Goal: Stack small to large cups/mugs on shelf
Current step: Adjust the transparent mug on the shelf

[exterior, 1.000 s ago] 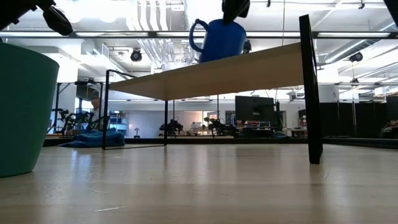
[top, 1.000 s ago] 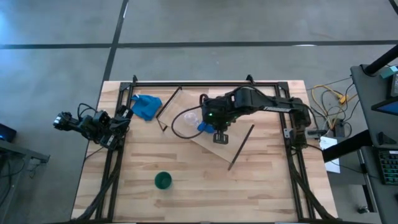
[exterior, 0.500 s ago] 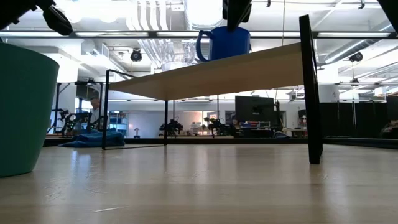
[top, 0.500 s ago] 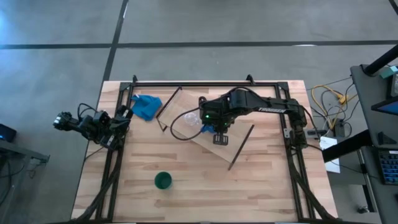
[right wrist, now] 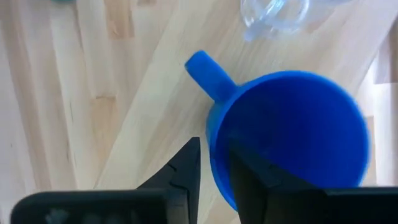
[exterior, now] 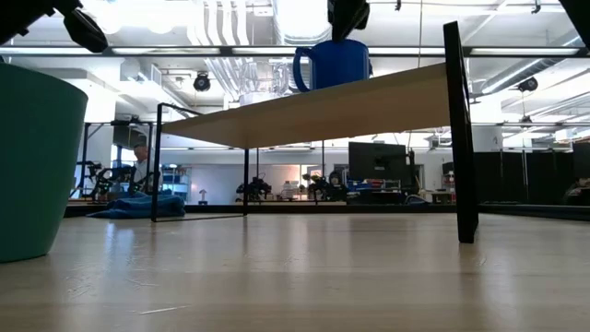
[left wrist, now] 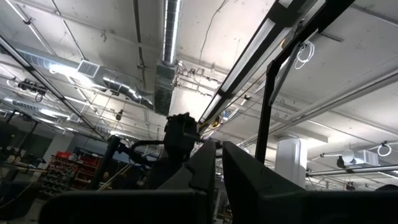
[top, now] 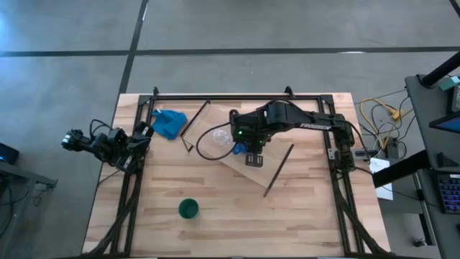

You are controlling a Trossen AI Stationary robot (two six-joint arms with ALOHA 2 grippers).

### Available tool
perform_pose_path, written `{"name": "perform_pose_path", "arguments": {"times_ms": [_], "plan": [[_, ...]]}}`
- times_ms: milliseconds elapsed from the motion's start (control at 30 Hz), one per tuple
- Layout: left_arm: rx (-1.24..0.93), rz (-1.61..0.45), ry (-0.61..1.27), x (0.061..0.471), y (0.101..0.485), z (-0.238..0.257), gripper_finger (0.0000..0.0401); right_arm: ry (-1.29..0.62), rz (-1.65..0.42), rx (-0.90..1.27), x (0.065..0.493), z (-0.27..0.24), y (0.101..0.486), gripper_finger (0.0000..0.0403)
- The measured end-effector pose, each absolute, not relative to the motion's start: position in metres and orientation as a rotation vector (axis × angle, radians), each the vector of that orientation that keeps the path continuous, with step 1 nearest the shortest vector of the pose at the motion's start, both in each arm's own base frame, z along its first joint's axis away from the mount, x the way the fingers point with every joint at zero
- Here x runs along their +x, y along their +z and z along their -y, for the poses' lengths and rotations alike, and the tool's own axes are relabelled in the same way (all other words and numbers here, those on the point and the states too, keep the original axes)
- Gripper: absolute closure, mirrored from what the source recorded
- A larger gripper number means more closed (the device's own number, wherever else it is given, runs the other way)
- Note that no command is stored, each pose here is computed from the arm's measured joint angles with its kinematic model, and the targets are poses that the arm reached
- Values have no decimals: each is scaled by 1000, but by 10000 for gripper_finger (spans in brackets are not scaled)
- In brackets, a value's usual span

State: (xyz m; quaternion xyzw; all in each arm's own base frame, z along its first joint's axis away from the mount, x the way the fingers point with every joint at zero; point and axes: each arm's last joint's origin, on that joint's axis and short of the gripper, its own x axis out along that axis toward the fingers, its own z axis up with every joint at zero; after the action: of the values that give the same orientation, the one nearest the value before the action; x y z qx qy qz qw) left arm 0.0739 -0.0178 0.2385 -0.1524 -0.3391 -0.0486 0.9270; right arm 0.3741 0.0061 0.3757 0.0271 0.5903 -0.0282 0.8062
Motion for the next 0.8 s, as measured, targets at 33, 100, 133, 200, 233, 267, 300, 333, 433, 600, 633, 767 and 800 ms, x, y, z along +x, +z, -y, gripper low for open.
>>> {"name": "perform_pose_path", "arguments": {"times_ms": [33,100,133,200,233,267,300,333,433,600,633,767,800], "plan": [[-312,695,-100,74,238,18,386,-61,-1248,60,373,-6,380,331],[-313,696,-99,74,238,18,386,-64,-1210,70,371,-7,390,328],[-312,695,-99,74,238,18,386,-64,-1189,73,370,-7,396,328],[-312,694,-100,74,238,18,386,-61,-1144,79,366,-9,407,329],[-309,689,-98,75,238,18,386,-60,-1116,88,363,-10,412,330],[-303,680,-97,76,237,18,386,-52,-1091,105,359,-12,417,331],[-299,665,-97,77,237,19,386,-43,-1082,124,356,-14,420,333],[-297,650,-97,79,236,20,386,-35,-1070,144,352,-17,424,334],[-285,601,-96,86,236,22,386,-21,-1051,178,341,-25,434,337],[-269,526,-96,101,251,27,386,3,-1012,198,323,-38,449,339],[-282,503,-103,105,256,29,386,5,-1007,208,319,-40,452,339],[-378,313,-120,123,274,35,386,0,-1013,249,310,-48,457,340],[-399,255,-118,127,280,37,386,-5,-1026,258,308,-50,456,339]]}}
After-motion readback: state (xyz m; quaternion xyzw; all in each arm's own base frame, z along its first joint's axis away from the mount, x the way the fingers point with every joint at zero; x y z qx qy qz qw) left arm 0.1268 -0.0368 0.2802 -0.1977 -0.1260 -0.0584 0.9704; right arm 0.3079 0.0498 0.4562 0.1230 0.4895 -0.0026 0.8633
